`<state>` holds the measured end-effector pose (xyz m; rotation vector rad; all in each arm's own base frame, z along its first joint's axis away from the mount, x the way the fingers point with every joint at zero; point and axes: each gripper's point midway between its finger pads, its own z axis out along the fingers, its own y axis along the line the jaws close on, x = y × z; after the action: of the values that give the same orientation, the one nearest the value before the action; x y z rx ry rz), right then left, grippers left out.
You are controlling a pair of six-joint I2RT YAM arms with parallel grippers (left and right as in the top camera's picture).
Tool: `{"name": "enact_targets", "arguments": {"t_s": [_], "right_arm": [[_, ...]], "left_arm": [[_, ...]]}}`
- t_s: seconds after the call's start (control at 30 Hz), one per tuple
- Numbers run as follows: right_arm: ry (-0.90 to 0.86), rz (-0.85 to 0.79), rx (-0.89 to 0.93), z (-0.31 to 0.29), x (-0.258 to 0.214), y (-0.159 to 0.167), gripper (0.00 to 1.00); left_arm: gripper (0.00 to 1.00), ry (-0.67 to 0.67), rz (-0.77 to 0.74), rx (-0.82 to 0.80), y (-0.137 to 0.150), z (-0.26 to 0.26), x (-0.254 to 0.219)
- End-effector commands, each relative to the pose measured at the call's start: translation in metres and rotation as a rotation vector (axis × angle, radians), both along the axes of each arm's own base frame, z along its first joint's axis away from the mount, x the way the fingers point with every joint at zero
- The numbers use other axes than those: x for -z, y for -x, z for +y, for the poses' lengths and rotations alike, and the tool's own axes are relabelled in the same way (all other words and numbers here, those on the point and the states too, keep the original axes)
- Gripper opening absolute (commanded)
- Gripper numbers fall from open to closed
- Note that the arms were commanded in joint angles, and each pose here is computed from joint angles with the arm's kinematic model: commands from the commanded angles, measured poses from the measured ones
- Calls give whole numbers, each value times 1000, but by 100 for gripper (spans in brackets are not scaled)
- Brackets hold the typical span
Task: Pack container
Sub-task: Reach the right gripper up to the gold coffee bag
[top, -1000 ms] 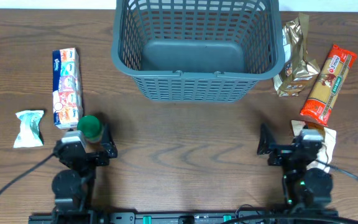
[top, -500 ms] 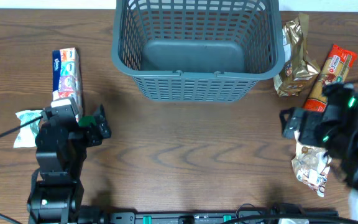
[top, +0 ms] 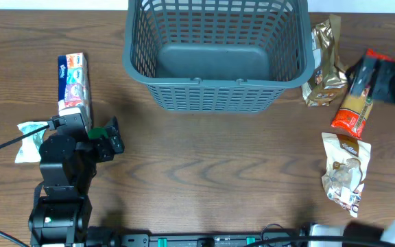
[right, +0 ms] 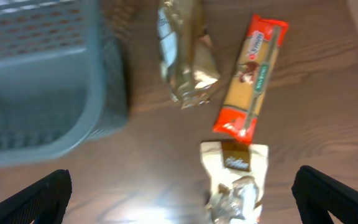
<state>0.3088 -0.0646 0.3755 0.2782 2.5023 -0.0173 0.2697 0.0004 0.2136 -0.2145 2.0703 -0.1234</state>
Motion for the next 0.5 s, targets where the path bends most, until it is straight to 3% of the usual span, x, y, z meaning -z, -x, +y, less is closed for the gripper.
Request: {"name": "enact_targets", "arguments": {"t_s": [0.0,0.23,0.47], "right_arm": [[19,79,-24,-24,26,-37,99],[2,80,-56,-43,62,-113,99],[47,92,-131,-57,105,-162,99]], "left_arm": [[98,13,-15,-1,-1,0,-8],[98,13,-3,-1,1,0,-5],[98,11,-3,-4,0,0,-5]]}}
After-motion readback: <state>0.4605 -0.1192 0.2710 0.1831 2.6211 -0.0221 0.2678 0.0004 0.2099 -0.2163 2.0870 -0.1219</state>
